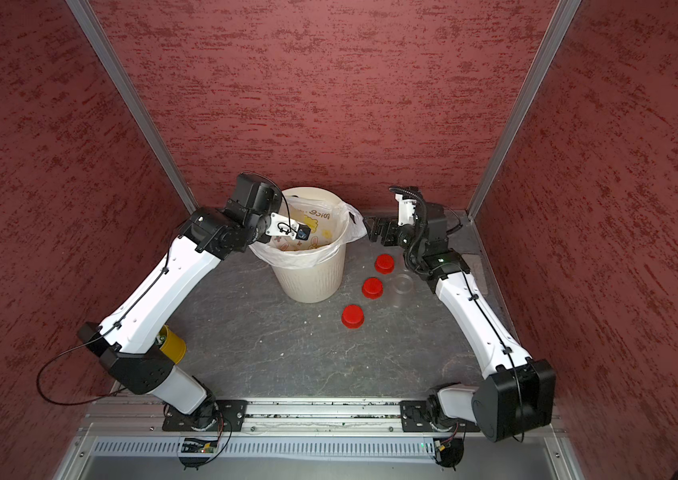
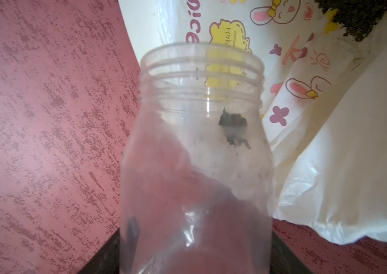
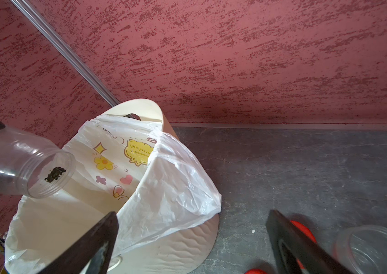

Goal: Empty moldy tea leaves from jars
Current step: Pour the moldy tea leaves from the jar into the trash bin.

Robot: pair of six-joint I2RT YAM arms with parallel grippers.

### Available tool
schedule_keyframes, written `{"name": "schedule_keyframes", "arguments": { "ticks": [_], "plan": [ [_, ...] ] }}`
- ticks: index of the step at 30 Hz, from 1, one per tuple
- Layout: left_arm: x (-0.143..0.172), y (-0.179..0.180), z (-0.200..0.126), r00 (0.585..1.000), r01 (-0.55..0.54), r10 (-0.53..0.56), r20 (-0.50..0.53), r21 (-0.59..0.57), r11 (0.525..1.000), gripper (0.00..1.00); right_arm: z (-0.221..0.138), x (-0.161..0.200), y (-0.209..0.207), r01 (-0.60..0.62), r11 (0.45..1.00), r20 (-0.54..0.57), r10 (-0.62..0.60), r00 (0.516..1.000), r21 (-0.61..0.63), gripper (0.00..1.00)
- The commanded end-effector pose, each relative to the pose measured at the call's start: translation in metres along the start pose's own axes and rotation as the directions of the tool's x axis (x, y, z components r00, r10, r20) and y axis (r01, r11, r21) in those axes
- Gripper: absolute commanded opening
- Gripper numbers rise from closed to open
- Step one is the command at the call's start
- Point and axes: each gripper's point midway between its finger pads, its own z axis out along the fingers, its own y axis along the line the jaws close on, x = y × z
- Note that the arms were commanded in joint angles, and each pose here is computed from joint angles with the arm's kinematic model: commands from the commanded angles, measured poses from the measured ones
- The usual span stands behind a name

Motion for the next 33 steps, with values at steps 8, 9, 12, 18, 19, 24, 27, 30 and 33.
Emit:
{"name": "schedule_keyframes", "arguments": {
  "ticks": [8, 9, 12, 18, 19, 24, 27, 30, 33],
  "plan": [
    [0.004, 0.014, -0.011, 1.0, 0.012, -0.012, 0.002, -0.037, 0.999, 0.63, -0.011, -0.021, 0.009, 0.024, 1.0, 0.051, -0.024, 0.998, -0.011, 0.99],
    [0.003, 0.017, -0.013, 1.0, 0.014, -0.013, 0.004, -0.045, 0.999, 0.63, -0.011, -0.022, 0.01, 0.025, 1.0, 0.053, -0.024, 0.998, -0.014, 0.99],
    [-0.001, 0.004, -0.007, 1.0, 0.002, -0.002, 0.003, -0.015, 1.0, 0.63, -0.011, -0.025, 0.012, 0.022, 0.999, 0.062, -0.02, 0.998, -0.027, 0.99],
    [-0.003, 0.001, -0.006, 1.0, 0.001, -0.001, 0.011, -0.007, 1.0, 0.63, -0.008, -0.025, 0.009, 0.034, 0.999, 0.055, -0.033, 0.998, -0.012, 0.99],
    [0.0, 0.008, -0.01, 1.0, 0.003, -0.003, 0.011, -0.026, 1.0, 0.63, -0.007, -0.026, 0.01, 0.034, 0.999, 0.054, -0.033, 0.998, -0.016, 0.99],
    [-0.005, -0.003, -0.006, 1.0, 0.001, -0.001, 0.019, 0.001, 1.0, 0.63, -0.008, -0.033, 0.016, 0.039, 0.999, 0.071, -0.037, 0.997, -0.036, 0.99],
    [-0.002, -0.017, 0.009, 1.0, -0.007, 0.007, 0.008, 0.048, 0.999, 0.63, -0.01, -0.036, 0.016, 0.05, 0.998, 0.075, -0.048, 0.996, -0.03, 0.99],
    [-0.002, 0.008, -0.004, 1.0, 0.013, -0.012, 0.021, -0.025, 1.0, 0.63, -0.012, -0.042, 0.021, 0.062, 0.997, 0.081, -0.059, 0.995, -0.043, 0.99],
    [-0.001, 0.018, -0.013, 0.999, 0.034, -0.031, 0.033, -0.068, 0.997, 0.63, -0.014, -0.046, 0.025, 0.071, 0.996, 0.091, -0.066, 0.994, -0.052, 0.99]
  ]
}}
